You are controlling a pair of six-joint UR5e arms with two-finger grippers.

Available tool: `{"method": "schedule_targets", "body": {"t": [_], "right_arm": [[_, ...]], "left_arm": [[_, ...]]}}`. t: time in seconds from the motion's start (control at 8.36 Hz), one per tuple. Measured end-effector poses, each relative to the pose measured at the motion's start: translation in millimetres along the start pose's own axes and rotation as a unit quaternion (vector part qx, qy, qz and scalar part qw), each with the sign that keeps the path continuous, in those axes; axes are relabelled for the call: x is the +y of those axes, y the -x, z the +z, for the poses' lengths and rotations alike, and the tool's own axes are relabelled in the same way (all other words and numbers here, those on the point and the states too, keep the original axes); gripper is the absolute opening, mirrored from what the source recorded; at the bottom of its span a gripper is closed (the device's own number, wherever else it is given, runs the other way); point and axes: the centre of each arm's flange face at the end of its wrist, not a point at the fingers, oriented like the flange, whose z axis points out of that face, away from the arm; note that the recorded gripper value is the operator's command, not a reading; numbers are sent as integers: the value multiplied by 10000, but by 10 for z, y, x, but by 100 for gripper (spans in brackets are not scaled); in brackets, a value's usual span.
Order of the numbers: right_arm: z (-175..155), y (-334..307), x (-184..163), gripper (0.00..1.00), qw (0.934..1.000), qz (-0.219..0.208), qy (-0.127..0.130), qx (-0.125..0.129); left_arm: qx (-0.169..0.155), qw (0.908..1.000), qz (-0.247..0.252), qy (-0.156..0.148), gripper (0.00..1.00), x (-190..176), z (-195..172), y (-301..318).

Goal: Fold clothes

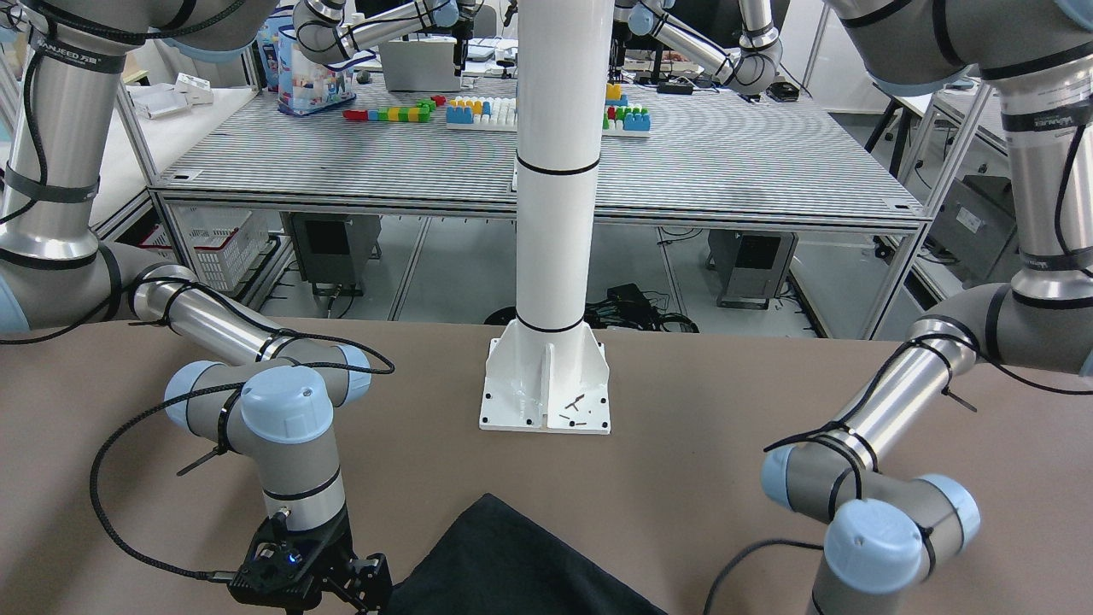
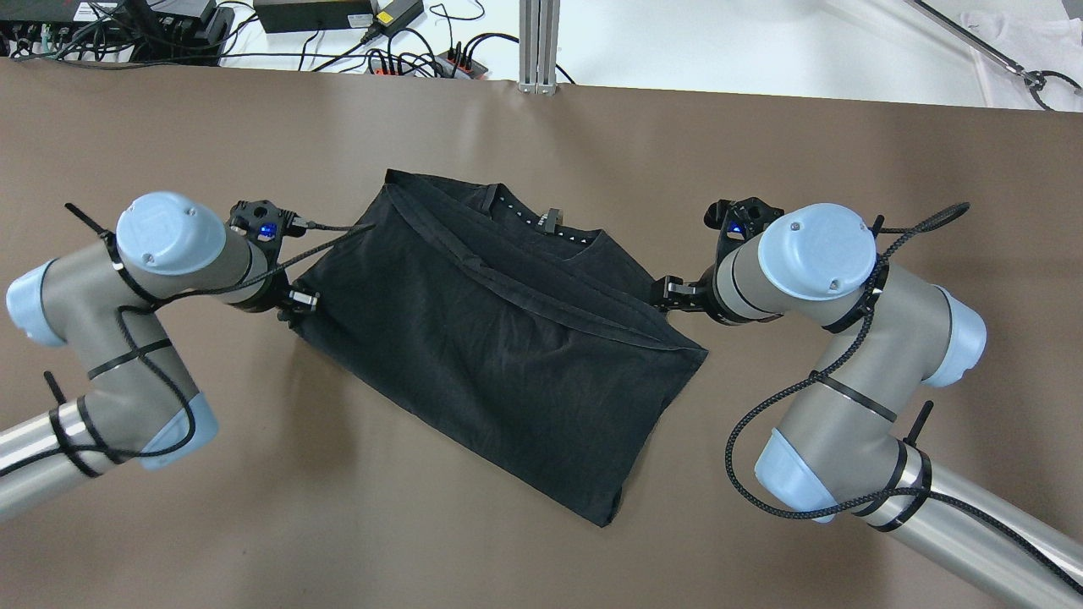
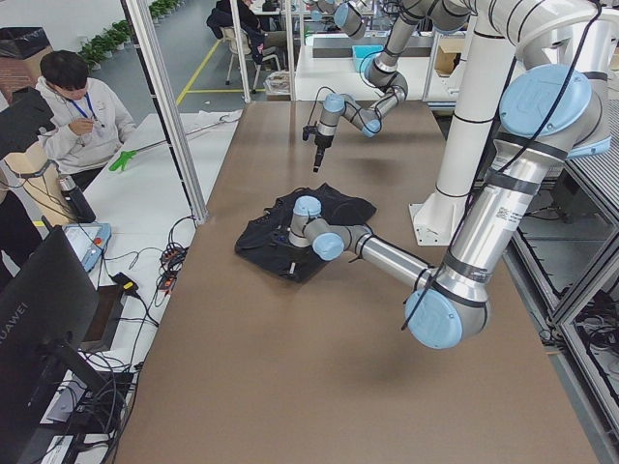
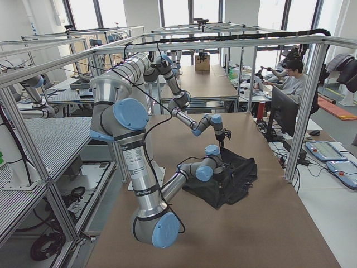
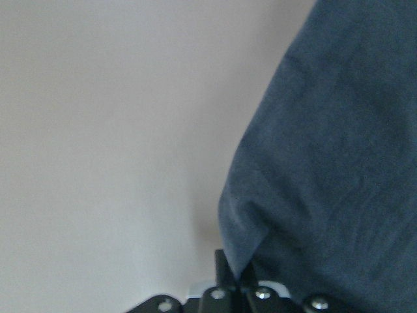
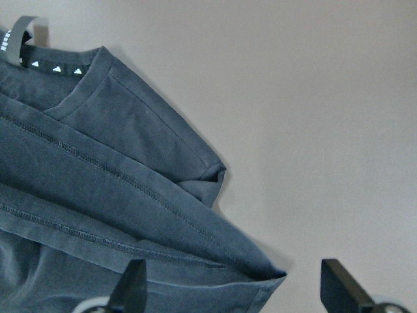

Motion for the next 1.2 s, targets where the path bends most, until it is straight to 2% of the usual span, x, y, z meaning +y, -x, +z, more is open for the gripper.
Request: {"method": "schedule_targets", "body": {"t": [0.36,0.6,0.72,0.84,1.2], "right_arm": [[29,-48,11,94,10000,11,15,42],[51,-88,20,94,10000,20,29,74],[53,-96,23,94,10000,21,30,76],[53,-98,24,94,10000,19,29,72],[95,-187,61,92,9999,-107,-39,-103]], "left_arm": [[-293,9995,23,-128,0,-1155,227,-248],[-300,9990,84,-310,0,-1679,349,-597],[-293,9989,106,-348,86,-1793,389,-664],[-299,9986,186,-388,100,-1882,377,-653],[-229,9959,579,-657,100,-2245,41,-242]]}}
